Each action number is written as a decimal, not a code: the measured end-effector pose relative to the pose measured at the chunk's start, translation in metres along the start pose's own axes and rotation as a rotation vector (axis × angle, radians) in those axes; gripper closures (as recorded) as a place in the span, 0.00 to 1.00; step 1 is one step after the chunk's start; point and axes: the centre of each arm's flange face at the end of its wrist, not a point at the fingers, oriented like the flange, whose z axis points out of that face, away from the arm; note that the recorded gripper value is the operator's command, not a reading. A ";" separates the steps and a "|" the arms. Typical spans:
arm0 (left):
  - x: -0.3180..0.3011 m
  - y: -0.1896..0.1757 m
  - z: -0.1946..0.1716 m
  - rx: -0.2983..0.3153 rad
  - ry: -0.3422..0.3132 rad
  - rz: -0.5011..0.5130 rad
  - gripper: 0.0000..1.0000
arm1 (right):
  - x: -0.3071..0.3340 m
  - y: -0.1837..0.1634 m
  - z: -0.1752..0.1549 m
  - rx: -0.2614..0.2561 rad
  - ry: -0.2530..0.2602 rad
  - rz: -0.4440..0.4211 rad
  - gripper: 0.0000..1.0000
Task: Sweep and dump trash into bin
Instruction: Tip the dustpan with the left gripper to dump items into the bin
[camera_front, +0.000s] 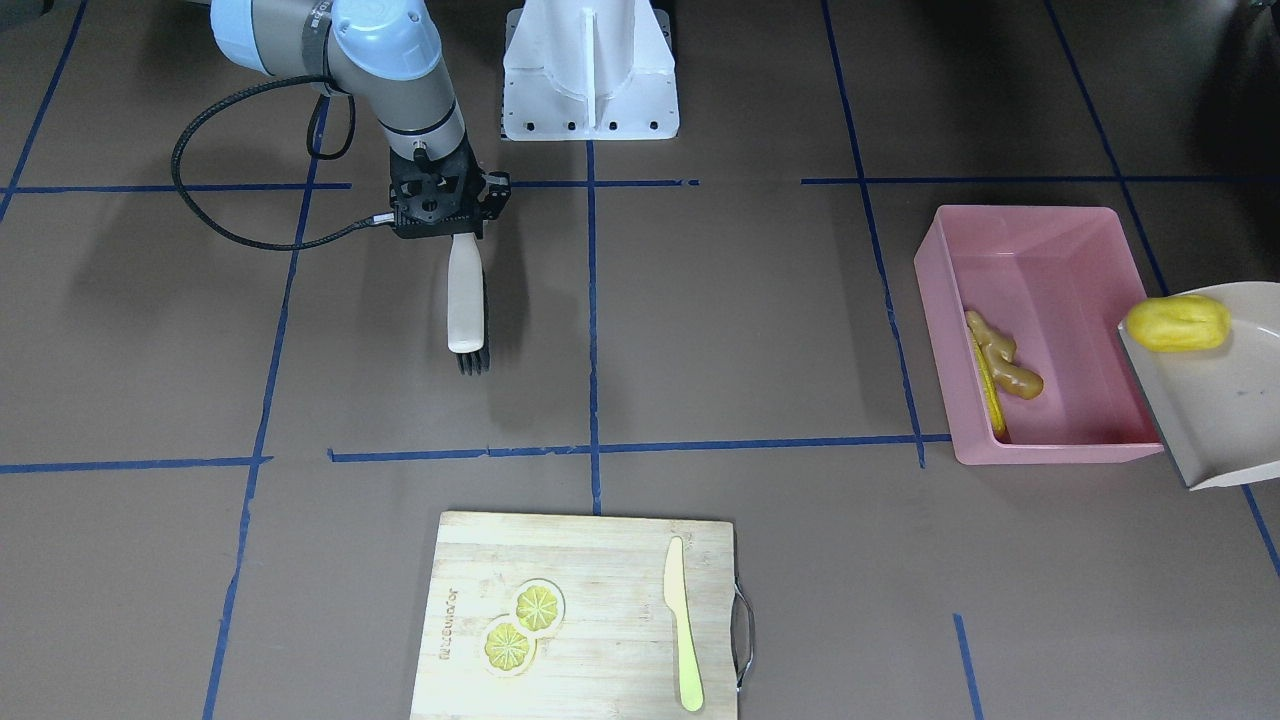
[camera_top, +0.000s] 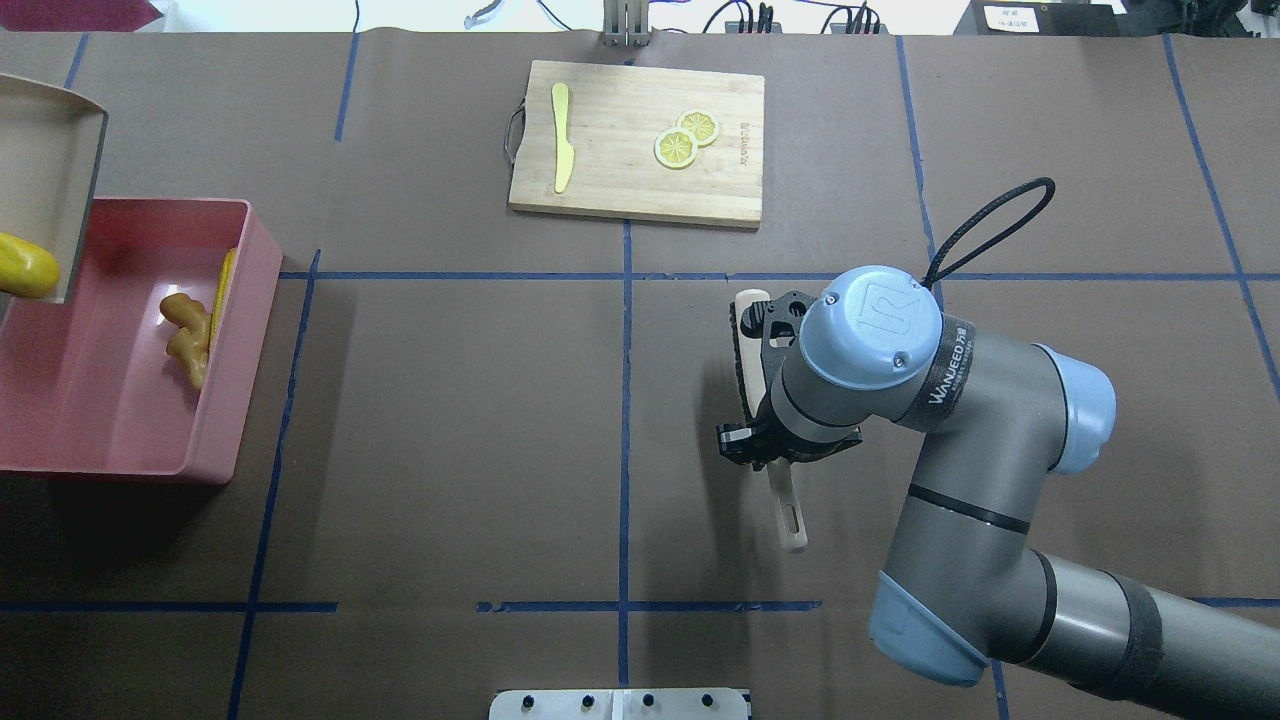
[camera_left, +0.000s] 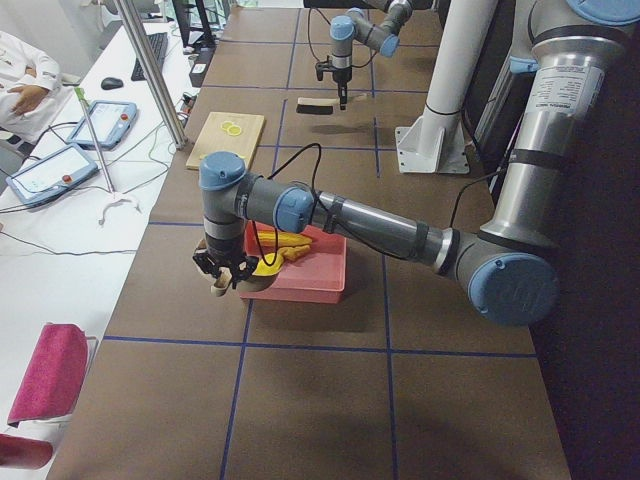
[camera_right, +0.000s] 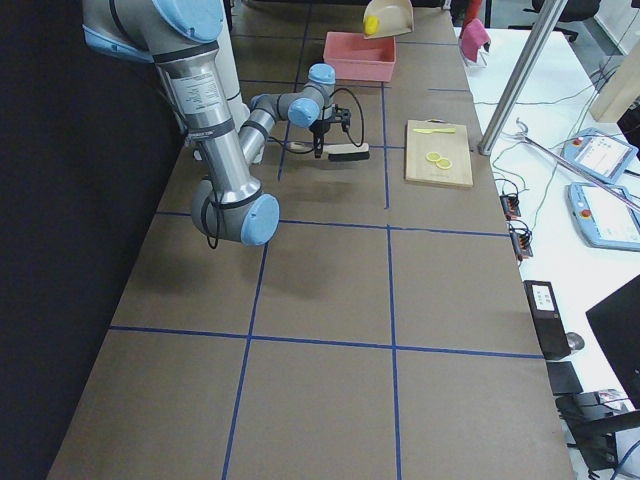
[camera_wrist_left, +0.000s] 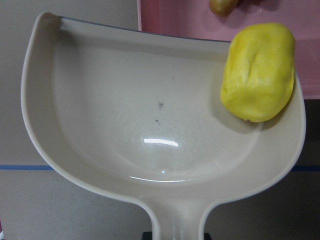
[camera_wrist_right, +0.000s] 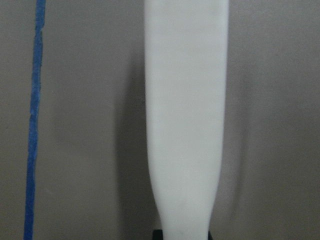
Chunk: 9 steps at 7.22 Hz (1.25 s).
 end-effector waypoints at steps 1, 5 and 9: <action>-0.001 -0.003 0.000 -0.019 -0.005 0.024 0.99 | 0.000 0.000 0.000 -0.001 0.000 0.000 1.00; -0.006 -0.018 -0.026 -0.134 -0.019 0.144 0.99 | 0.000 0.000 0.000 -0.001 -0.001 -0.001 1.00; -0.007 -0.019 -0.029 -0.141 -0.019 0.143 0.99 | -0.001 0.002 0.002 -0.003 0.001 -0.003 1.00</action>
